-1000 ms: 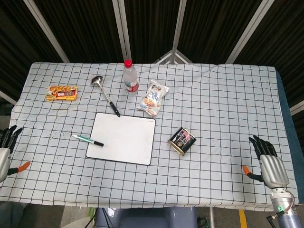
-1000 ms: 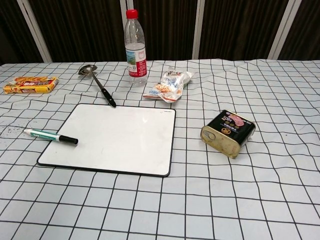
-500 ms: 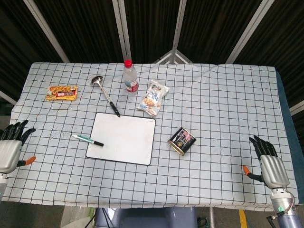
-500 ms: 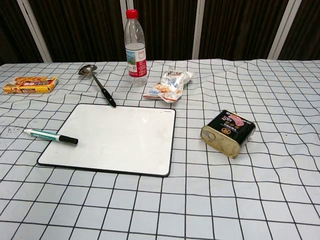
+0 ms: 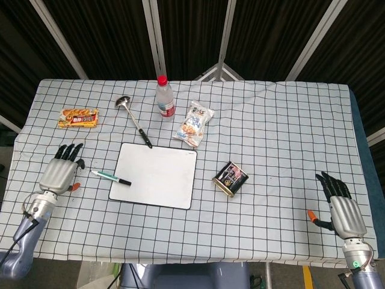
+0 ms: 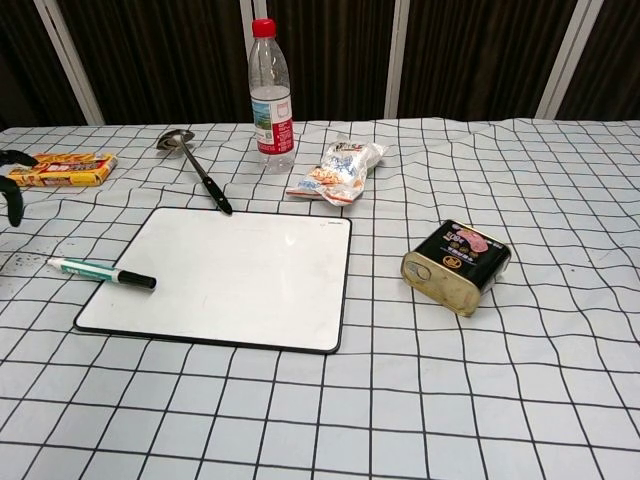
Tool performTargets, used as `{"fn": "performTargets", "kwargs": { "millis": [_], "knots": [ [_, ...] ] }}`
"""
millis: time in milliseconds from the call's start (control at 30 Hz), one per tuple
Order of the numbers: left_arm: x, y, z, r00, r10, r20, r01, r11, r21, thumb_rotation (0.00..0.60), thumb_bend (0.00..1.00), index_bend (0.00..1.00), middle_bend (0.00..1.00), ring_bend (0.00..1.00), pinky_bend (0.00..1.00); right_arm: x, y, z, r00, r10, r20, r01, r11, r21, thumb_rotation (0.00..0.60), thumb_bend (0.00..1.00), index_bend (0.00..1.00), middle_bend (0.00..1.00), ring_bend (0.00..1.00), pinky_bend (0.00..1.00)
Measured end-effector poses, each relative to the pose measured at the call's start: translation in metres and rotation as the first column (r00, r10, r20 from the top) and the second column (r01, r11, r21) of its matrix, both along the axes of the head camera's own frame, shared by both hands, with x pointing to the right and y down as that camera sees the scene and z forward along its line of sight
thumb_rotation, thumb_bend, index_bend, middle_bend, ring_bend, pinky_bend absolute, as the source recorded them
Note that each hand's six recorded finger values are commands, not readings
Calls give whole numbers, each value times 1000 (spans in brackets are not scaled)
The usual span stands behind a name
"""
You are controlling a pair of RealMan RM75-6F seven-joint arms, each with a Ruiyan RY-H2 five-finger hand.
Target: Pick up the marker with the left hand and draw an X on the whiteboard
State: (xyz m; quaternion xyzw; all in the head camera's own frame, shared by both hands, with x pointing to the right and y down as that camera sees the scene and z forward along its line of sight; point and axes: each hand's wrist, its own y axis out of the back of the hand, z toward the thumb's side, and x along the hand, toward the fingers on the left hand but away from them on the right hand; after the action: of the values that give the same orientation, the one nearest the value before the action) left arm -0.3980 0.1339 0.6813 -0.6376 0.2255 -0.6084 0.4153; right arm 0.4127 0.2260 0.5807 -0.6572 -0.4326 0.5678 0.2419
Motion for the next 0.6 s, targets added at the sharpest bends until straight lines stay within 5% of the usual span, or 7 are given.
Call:
{"fn": "performTargets", "kwargs": {
  "millis": [333, 600],
  "knots": [
    [53, -4, 40, 998, 60, -9, -60, 997, -42, 600, 372, 452, 18, 0, 0, 1, -1, 0, 1000, 11, 14, -11, 1000, -1, 600, 313, 0, 0, 0, 0],
    [78, -5, 50, 996, 86, -25, -87, 995, -54, 600, 404, 462, 20, 0, 0, 2, -2, 0, 1000, 17, 21, -17, 1000, -3, 600, 312, 0, 0, 0, 0]
  ]
}}
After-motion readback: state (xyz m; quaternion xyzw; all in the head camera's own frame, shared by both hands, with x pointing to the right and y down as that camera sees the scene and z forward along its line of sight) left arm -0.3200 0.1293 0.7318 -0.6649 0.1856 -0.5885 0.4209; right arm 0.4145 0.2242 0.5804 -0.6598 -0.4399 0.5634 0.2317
